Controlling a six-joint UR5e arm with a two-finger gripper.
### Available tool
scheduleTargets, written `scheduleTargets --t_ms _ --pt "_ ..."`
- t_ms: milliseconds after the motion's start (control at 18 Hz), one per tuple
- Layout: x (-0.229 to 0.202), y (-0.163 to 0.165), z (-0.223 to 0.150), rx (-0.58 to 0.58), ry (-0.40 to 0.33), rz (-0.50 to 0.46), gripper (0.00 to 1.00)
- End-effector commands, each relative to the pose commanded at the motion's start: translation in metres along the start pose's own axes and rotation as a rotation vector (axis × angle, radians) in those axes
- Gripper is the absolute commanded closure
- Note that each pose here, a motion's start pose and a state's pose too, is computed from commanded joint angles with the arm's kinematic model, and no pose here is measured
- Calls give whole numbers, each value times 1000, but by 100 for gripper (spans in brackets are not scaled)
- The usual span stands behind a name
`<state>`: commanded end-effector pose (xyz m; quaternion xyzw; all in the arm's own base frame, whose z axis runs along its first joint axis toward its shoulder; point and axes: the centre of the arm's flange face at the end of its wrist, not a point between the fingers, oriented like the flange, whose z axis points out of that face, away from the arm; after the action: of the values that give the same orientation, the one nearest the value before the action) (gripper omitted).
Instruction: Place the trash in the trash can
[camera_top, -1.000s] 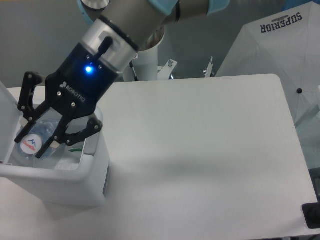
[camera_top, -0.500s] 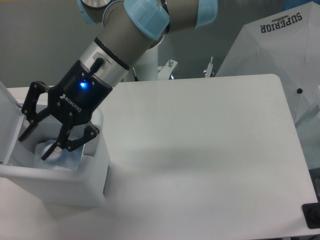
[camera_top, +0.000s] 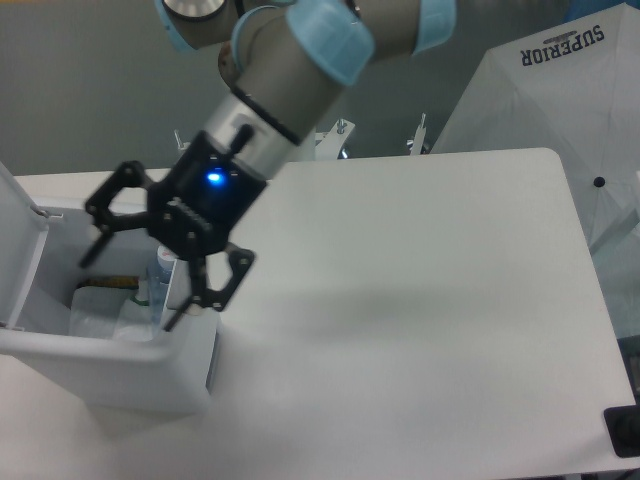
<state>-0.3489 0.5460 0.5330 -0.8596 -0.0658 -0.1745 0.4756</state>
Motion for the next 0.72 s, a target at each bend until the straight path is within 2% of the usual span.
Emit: scheduleTargets --t_ms 167,444,611,722 --pt "-39 8 -24 17 -50 -44 0" --pt "-123 39 -60 26 -136 -121 0" --pt "-155 68 -69 -14 -182 -54 0" --pt "-165 88 -68 -98 -246 49 0"
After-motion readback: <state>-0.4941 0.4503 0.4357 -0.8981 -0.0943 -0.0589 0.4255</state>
